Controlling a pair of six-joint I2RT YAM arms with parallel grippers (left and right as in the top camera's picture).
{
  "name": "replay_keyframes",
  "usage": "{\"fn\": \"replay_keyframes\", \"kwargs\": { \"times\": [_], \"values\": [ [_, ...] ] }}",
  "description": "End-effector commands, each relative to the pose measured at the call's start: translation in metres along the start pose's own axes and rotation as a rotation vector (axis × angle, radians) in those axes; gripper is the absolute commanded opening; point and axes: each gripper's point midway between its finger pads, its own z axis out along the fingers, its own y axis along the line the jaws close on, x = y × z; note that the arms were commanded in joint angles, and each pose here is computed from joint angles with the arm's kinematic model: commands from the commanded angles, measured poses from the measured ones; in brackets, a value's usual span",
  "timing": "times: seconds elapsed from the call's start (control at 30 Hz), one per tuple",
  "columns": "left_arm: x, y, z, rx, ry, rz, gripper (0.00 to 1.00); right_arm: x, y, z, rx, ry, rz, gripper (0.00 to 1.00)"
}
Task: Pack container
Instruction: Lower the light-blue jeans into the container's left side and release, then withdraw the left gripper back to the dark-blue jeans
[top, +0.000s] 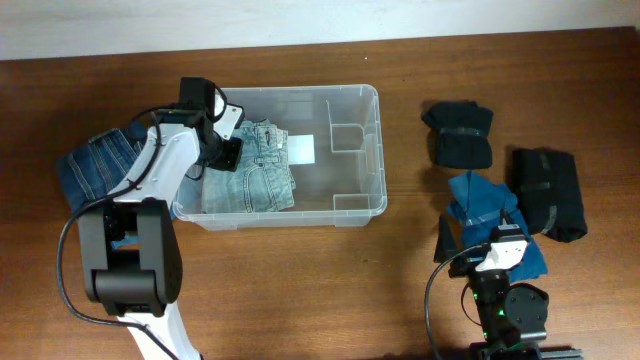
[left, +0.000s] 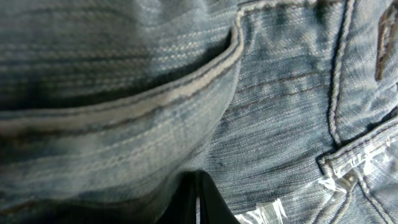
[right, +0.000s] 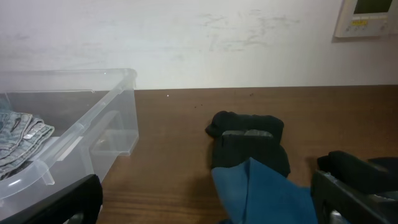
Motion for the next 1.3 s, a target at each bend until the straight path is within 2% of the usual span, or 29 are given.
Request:
{"fn": "replay_keyframes", "kwargs": {
  "times": [0.0,0.2,0.4,0.57,0.63,0.67,0.73,0.93,1.27],
  "values": [
    [0.001,0.013,0.004,-0.045,0.027,-0.051,0.05,0.003,-0.003,0.000,0.013,0.006,-0.006,0.98],
    [-0.022,0.008,-0.022,-0.040,-0.001,-0.037,0.05,0.003,-0.003,0.000,0.013,0.006,-0.006,0.98],
    [-0.052,0.004,-0.073,-0.045,-0.048,-0.022,0.05,0.003,-0.003,0.000,0.013,0.006,-0.006,0.98],
    [-0.063,0.011,-0.117,-0.053,-0.071,-0.102,0.06,0.003,-0.003,0.000,0.013,0.006,-0.006,0.98],
    [-0.061,0.022,-0.138,-0.061,-0.081,-0.156,0.22,0.003,-0.003,0.000,0.013,0.006,-0.006,0.98],
    [-0.055,0.031,-0.153,-0.061,-0.087,-0.185,0.50,0.003,-0.003,0.000,0.013,0.006,-0.006,0.98],
    [-0.046,0.045,-0.164,-0.073,-0.085,-0.219,0.62,0.003,-0.003,0.000,0.013,0.006,-0.006,0.98],
    [-0.016,0.074,-0.193,-0.004,-0.088,-0.343,0.70,0.003,-0.003,0.000,0.013,0.006,-0.006,0.98],
    [0.054,0.131,-0.235,-0.029,-0.050,-0.572,0.72,0.003,-0.003,0.000,0.013,0.006,-0.006,0.98]
  ]
}}
